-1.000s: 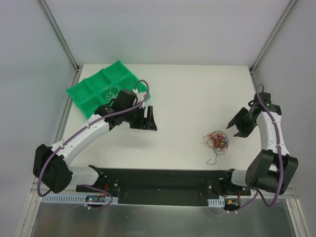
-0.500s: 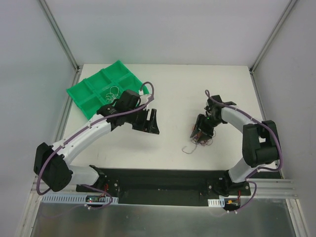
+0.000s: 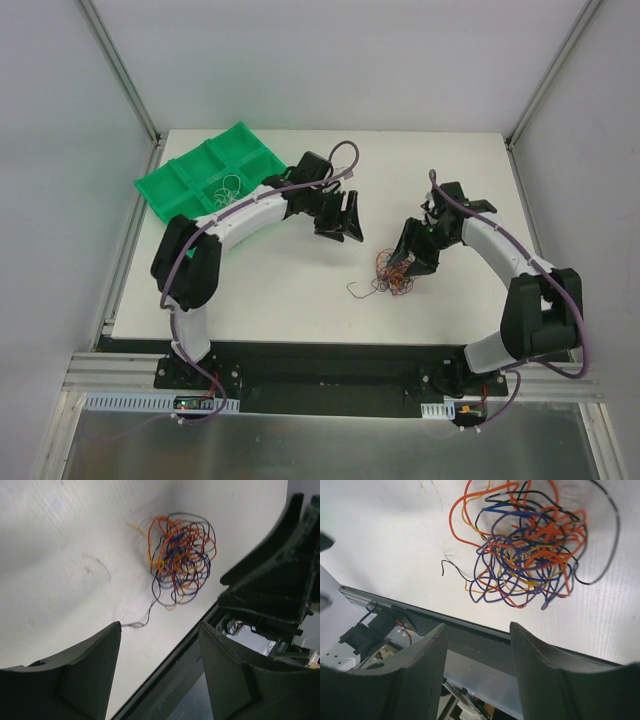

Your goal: Untangle the cables

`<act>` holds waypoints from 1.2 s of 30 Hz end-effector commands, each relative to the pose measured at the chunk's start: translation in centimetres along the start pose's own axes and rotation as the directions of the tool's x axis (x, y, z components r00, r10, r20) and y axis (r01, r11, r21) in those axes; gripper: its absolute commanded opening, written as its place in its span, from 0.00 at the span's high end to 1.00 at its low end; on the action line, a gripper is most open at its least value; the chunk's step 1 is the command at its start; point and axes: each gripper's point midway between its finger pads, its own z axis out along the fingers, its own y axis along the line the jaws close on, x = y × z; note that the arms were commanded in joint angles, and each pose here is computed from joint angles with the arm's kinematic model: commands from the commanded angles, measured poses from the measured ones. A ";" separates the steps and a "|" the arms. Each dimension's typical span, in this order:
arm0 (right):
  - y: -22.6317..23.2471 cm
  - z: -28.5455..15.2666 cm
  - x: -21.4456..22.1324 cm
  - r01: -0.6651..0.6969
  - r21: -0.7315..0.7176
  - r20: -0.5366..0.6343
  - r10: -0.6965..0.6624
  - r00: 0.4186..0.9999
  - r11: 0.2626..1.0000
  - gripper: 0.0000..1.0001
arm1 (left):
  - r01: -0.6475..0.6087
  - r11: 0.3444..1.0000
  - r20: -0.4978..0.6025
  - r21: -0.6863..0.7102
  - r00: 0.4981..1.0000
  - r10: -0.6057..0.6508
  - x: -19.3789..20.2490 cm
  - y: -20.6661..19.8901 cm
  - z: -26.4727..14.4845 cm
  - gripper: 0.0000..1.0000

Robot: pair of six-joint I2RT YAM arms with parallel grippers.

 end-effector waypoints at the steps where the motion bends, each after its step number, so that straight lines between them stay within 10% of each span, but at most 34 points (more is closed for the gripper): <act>1: -0.2 -3.2 -0.3 -0.007 -0.001 0.058 0.007 0.998 1.000 0.44 | -0.014 0.994 0.011 0.106 1.000 0.013 -3.0 -2.8 3.0 0.39; 8: -1.6 -4.1 -0.3 -0.048 0.033 0.064 0.046 0.997 0.998 0.46 | 0.002 1.000 0.015 -0.004 1.000 -0.002 -3.0 -1.2 7.8 0.60; 36: -2.6 -5.1 2.2 -0.066 0.054 0.082 0.061 0.995 0.996 0.48 | -0.283 0.929 0.019 -0.241 0.955 0.296 -1.6 -0.1 13.2 0.73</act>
